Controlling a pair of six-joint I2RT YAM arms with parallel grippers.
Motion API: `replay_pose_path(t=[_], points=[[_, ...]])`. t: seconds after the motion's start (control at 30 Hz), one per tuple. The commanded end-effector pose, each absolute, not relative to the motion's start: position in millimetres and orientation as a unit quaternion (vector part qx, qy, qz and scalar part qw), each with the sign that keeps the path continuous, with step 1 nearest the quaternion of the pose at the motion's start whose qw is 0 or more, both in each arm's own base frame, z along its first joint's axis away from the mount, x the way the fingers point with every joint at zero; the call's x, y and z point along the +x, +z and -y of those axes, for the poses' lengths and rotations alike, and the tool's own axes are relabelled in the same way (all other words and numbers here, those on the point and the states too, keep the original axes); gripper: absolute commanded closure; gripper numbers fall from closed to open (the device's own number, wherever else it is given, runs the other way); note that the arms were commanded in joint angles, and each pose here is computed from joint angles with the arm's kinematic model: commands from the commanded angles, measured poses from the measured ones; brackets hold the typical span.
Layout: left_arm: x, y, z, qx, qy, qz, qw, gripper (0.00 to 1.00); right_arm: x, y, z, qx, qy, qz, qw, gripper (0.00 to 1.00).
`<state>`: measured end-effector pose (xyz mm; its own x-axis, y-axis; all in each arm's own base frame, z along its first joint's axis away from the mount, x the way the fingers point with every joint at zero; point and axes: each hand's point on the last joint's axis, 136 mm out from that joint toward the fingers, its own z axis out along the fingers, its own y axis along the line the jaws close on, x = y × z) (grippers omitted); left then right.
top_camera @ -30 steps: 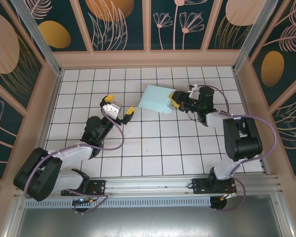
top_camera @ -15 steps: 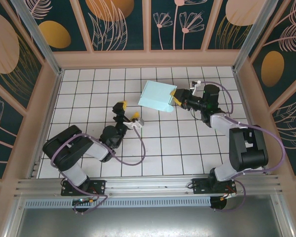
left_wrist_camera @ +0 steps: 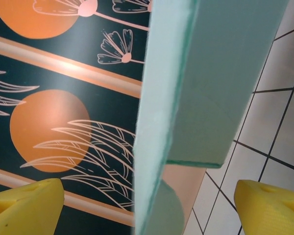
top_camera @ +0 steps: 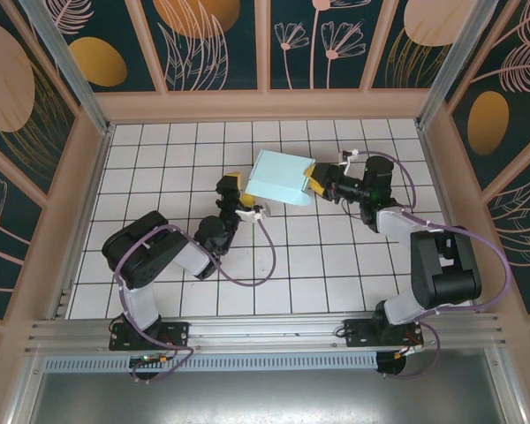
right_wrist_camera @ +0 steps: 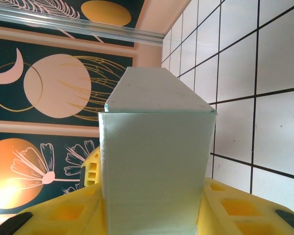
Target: Fold the paper box
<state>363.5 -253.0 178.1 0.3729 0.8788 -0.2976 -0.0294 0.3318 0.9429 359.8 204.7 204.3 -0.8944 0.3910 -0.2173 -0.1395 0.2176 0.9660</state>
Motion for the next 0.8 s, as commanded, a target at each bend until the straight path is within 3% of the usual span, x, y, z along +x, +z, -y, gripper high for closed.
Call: replay_pose_path(t=[0.0, 0.3, 0.77], points=[[351.2, 227.6, 255.9, 0.404, 0.338, -0.398, 0.751, 0.11, 353.6, 221.1, -211.7, 0.057, 0.638, -0.735, 0.222, 0.56], [350.1, 228.5, 262.7, 0.404, 0.330, -0.395, 0.756, 0.17, 352.5, 219.2, -221.6, 0.052, 0.643, -0.735, 0.210, 0.56], [350.7, 229.0, 259.5, 0.397, 0.329, -0.404, 0.756, 0.36, 350.8, 214.5, -221.5, 0.054, 0.639, -0.739, 0.206, 0.56]])
